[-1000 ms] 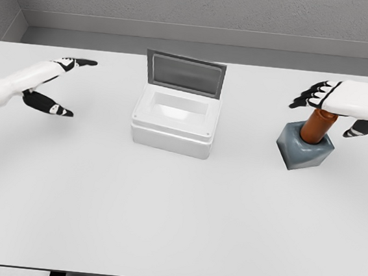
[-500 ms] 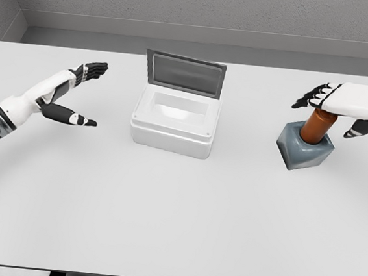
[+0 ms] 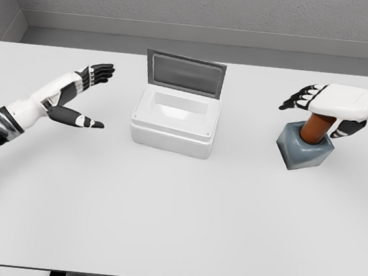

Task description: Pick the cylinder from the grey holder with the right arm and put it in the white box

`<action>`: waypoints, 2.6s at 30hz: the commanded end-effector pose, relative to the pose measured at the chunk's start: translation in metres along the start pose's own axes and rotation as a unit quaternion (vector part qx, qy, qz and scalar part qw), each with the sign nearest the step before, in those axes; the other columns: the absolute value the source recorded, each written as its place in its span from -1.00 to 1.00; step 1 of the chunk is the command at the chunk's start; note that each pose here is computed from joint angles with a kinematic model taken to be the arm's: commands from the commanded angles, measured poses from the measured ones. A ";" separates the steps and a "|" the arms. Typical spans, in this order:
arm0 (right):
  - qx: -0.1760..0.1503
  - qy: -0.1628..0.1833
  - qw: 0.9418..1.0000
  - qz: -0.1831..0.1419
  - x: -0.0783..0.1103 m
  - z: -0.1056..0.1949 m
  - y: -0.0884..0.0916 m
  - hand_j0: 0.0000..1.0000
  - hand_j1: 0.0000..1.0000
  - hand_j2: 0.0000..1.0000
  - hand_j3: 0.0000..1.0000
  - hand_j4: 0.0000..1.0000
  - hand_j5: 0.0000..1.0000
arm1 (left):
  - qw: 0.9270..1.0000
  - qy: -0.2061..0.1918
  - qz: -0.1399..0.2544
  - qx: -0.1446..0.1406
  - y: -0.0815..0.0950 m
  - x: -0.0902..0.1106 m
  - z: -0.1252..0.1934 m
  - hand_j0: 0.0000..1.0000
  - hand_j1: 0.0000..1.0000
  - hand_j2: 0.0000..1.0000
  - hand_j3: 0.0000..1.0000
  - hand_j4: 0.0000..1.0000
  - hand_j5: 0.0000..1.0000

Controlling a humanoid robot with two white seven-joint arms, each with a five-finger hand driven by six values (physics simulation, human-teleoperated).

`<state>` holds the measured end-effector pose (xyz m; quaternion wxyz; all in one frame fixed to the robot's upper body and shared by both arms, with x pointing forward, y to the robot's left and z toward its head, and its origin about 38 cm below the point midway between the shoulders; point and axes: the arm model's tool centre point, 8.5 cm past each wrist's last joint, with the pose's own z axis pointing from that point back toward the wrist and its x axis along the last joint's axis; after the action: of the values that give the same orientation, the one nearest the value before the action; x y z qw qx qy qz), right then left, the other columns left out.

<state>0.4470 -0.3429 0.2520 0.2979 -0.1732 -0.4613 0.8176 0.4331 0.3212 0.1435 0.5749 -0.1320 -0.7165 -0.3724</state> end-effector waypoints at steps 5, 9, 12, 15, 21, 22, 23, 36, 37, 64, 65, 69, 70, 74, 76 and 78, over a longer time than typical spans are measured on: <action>-0.002 -0.003 1.000 -0.001 0.002 -0.001 -0.001 1.00 1.00 1.00 1.00 1.00 1.00 | 0.999 -0.008 0.030 0.018 0.003 0.002 0.000 1.00 1.00 1.00 1.00 1.00 1.00; -0.003 -0.003 1.000 -0.001 0.002 -0.002 -0.002 0.32 0.32 0.32 0.32 0.32 0.32 | 0.999 -0.009 0.033 0.014 0.001 0.001 -0.002 1.00 1.00 1.00 1.00 1.00 1.00; -0.003 -0.003 1.000 -0.001 0.002 -0.001 -0.001 -0.09 -0.09 -0.09 -0.09 -0.09 -0.09 | 0.999 -0.011 0.030 0.010 0.002 0.003 -0.003 0.99 0.99 0.99 0.99 0.99 0.99; -0.003 -0.003 1.000 -0.002 0.002 -0.001 -0.001 -0.41 -0.41 -0.41 -0.41 -0.41 -0.41 | 0.999 -0.011 0.030 0.010 0.002 0.003 -0.003 0.98 0.98 0.98 0.98 0.98 0.98; -0.003 0.004 1.000 -0.003 -0.002 0.006 -0.002 -0.76 -0.76 -0.76 -0.76 -0.76 -0.76 | 0.999 -0.011 0.029 0.009 0.002 0.003 -0.003 0.99 0.99 0.99 0.99 0.99 0.99; -0.003 0.004 1.000 -0.003 -0.002 0.006 -0.002 -0.76 -0.76 -0.76 -0.76 -0.76 -0.76 | 0.999 -0.011 0.029 0.009 0.002 0.003 -0.003 0.99 0.99 0.99 0.99 0.99 0.99; -0.004 0.008 1.000 -0.002 -0.004 0.009 -0.002 -0.76 -0.76 -0.76 -0.76 -0.76 -0.76 | 0.999 -0.011 0.029 0.009 0.002 0.003 -0.003 0.99 0.99 0.99 0.99 0.99 0.99; -0.082 -0.039 0.995 0.029 0.022 -0.020 -0.061 -0.74 -0.74 -0.74 -0.74 -0.74 -0.74 | 1.000 -0.009 0.027 0.012 0.005 0.003 0.000 0.99 0.99 0.99 0.99 0.99 0.99; -0.087 -0.046 0.995 0.034 0.027 -0.023 -0.066 -0.74 -0.74 -0.74 -0.74 -0.74 -0.74 | 1.000 -0.008 0.027 0.012 0.005 0.003 0.000 0.99 0.99 0.99 0.99 0.99 0.99; -0.096 -0.150 0.981 0.078 0.099 -0.100 -0.096 -0.62 -0.62 -0.62 -0.62 -0.62 -0.62 | 1.000 -0.007 0.026 0.013 0.006 0.003 0.001 0.99 0.99 0.99 0.99 0.99 0.99; -0.095 -0.149 0.981 0.076 0.098 -0.100 -0.096 -0.62 -0.62 -0.62 -0.62 -0.62 -0.62 | 1.000 -0.008 0.027 0.012 0.005 0.003 0.000 0.99 0.99 0.99 0.99 0.99 0.99; -0.095 -0.147 0.981 0.079 0.098 -0.101 -0.097 -0.60 -0.60 -0.60 -0.60 -0.60 -0.60 | 1.000 -0.008 0.027 0.012 0.005 0.003 0.000 0.99 0.99 0.99 0.99 0.99 0.99; -0.094 -0.144 0.982 0.079 0.096 -0.104 -0.098 -0.60 -0.60 -0.60 -0.60 -0.60 -0.60 | 1.000 -0.008 0.028 0.011 0.004 0.003 0.000 0.99 0.99 0.99 0.99 0.99 0.99; -0.091 -0.143 0.983 0.072 0.095 -0.109 -0.096 -0.60 -0.60 -0.60 -0.60 -0.60 -0.60 | 1.000 -0.008 0.028 0.011 0.004 0.003 0.000 0.99 0.99 0.99 0.99 0.99 0.99; -0.089 -0.144 0.983 0.071 0.095 -0.112 -0.095 -0.59 -0.59 -0.59 -0.59 -0.59 -0.59 | 1.000 -0.008 0.028 0.011 0.004 0.003 0.000 0.99 0.99 0.99 0.99 0.99 0.99; -0.087 -0.144 0.983 0.067 0.095 -0.115 -0.094 -0.59 -0.59 -0.59 -0.59 -0.59 -0.59 | 1.000 -0.008 0.028 0.011 0.004 0.003 0.000 0.99 0.99 0.99 0.99 0.99 0.99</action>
<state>0.4680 -0.1706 0.2735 0.1518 -0.1124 -0.5543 0.8106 0.4344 0.3227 0.1468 0.5800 -0.1483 -0.7206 -0.3499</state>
